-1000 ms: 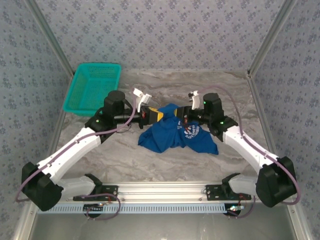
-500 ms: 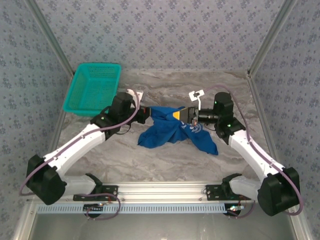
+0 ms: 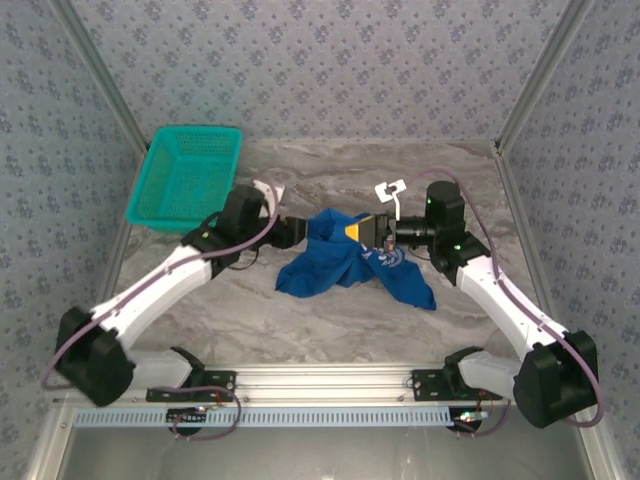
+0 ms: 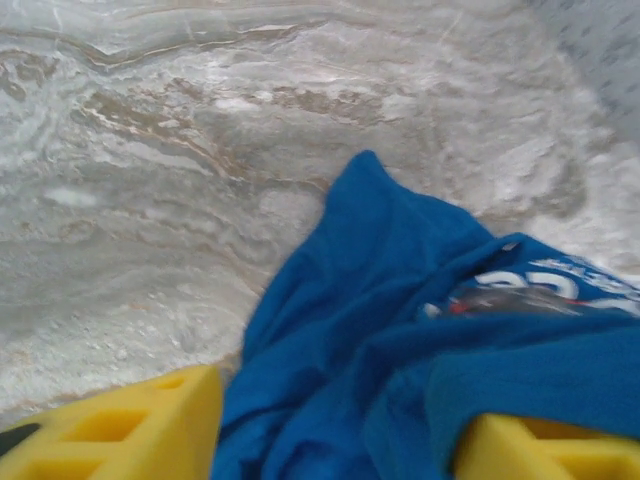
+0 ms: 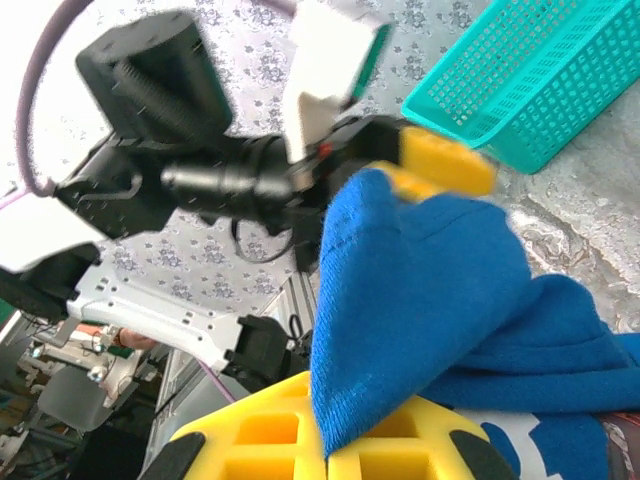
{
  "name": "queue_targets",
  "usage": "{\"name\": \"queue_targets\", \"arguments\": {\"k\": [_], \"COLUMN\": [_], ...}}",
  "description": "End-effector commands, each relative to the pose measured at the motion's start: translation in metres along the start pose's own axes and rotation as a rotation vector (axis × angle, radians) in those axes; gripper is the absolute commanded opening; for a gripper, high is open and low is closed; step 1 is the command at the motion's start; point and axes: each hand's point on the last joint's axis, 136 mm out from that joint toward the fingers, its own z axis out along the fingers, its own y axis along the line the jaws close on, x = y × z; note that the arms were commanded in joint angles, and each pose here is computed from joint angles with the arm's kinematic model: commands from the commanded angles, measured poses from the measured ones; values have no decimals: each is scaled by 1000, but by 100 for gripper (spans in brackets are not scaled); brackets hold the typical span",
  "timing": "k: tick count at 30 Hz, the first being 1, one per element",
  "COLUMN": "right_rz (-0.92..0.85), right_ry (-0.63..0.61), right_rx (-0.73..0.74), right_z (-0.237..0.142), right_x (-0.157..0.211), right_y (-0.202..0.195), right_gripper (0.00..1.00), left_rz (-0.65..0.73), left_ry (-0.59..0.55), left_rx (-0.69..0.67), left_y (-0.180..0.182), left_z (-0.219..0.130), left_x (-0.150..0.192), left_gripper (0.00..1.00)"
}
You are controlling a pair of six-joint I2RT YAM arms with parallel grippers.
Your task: Fold the inside-out t-shirt
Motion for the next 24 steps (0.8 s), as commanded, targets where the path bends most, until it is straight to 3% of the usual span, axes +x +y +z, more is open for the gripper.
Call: {"name": "queue_targets", "arguments": {"k": [1, 8, 12, 17, 24], "right_rz": [-66, -61, -65, -59, -67], "right_ry": [-44, -31, -34, -27, -31], "right_rx": [10, 32, 41, 40, 44], "right_z": [-2, -2, -3, -3, -4], "right_x": [-21, -19, -20, -19, -20], "right_y": [5, 5, 5, 5, 6], "right_gripper": [0, 0, 0, 0, 0], "left_rz": [109, 254, 271, 274, 270], "left_ry": [-199, -217, -132, -93, -46], "left_rx": [246, 660, 713, 783, 777], "left_y": [-47, -115, -126, -139, -138], "left_z": [-46, -69, -53, -44, -26], "left_x": [-28, -21, -22, -26, -23], "left_gripper": [69, 67, 61, 64, 58]}}
